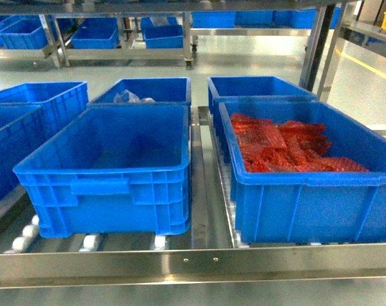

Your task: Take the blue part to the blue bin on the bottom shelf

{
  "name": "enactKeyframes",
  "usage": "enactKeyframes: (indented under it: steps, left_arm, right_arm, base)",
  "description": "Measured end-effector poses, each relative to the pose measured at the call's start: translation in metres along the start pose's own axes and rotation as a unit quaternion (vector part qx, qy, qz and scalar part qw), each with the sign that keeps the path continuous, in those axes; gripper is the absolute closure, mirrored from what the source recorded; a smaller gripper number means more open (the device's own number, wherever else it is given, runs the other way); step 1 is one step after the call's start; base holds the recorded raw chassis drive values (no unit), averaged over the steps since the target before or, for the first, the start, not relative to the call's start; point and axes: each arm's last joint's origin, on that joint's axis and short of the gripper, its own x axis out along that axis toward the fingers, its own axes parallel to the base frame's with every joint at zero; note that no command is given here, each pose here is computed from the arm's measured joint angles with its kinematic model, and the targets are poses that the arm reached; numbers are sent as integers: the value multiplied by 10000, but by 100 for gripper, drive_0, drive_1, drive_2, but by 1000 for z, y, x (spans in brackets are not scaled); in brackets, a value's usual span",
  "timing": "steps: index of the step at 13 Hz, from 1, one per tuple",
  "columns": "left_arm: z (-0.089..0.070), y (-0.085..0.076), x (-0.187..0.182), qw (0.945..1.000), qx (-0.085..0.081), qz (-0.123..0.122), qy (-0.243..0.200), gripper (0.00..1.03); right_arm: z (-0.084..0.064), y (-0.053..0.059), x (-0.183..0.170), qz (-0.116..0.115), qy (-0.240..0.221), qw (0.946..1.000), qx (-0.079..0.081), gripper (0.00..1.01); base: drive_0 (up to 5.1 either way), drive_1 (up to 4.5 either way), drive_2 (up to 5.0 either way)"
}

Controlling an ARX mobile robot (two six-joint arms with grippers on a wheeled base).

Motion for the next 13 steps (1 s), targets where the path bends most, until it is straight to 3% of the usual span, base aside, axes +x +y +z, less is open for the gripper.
enactKeyframes:
  steps: [13]
  left_arm:
    - [-1, 0, 0, 10000, 5, -3, 6, 60]
  right_arm:
    - [0, 0, 0, -2, -10, 10000, 0, 3]
  base:
    - [-498, 248, 248]
